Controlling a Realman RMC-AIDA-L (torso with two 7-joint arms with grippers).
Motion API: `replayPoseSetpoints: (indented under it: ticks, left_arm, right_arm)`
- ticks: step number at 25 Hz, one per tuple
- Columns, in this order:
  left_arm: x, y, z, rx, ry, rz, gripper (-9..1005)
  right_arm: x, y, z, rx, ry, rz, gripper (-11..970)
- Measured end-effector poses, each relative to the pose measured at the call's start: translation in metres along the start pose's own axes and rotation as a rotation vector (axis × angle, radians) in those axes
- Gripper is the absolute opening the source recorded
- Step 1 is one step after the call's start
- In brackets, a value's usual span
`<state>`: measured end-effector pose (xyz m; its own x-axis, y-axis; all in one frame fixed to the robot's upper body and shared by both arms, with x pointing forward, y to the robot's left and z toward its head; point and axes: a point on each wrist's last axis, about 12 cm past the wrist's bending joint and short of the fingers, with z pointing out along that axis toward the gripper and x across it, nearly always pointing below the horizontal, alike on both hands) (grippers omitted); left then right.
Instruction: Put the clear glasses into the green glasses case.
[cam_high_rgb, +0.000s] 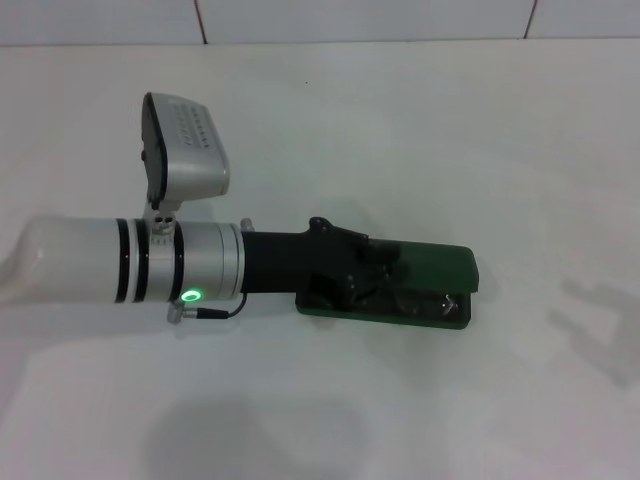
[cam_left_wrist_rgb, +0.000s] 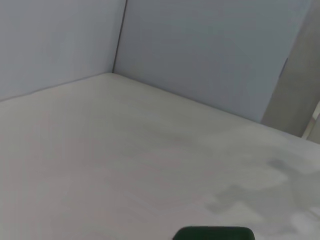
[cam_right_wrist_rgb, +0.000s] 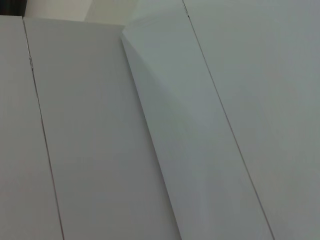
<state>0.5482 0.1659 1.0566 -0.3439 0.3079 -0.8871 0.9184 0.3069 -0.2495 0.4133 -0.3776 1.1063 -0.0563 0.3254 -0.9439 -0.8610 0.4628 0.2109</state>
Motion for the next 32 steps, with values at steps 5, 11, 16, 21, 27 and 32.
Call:
replayPoseSetpoints:
  ticks: [5, 11, 16, 21, 27, 32]
  left_arm:
    - [0.006, -0.002, -0.002, 0.001, 0.003, 0.002, 204]
    - [0.005, -0.004, -0.002, 0.015, -0.001, 0.011, 205]
    - [0.001, -0.009, -0.003, 0.064, -0.022, 0.025, 206]
    - [-0.008, -0.019, -0.007, 0.165, -0.037, 0.079, 207]
    - [-0.013, -0.030, -0.026, 0.267, -0.095, 0.134, 255]
    - [-0.010, -0.034, -0.054, 0.306, -0.193, 0.123, 316]
  right_arm:
    - [0.000, 0.000, 0.001, 0.000, -0.001, 0.000, 463]
    - [0.000, 0.000, 0.000, 0.000, -0.001, -0.001, 467]
    - [0.000, -0.001, 0.000, 0.001, -0.001, -0.006, 471]
    - [0.001, 0.000, 0.001, -0.006, 0.012, -0.017, 474]
    - [0.014, 0.002, 0.011, -0.085, 0.109, -0.060, 478]
    - [0.026, -0.004, 0.031, -0.135, 0.174, -0.025, 482]
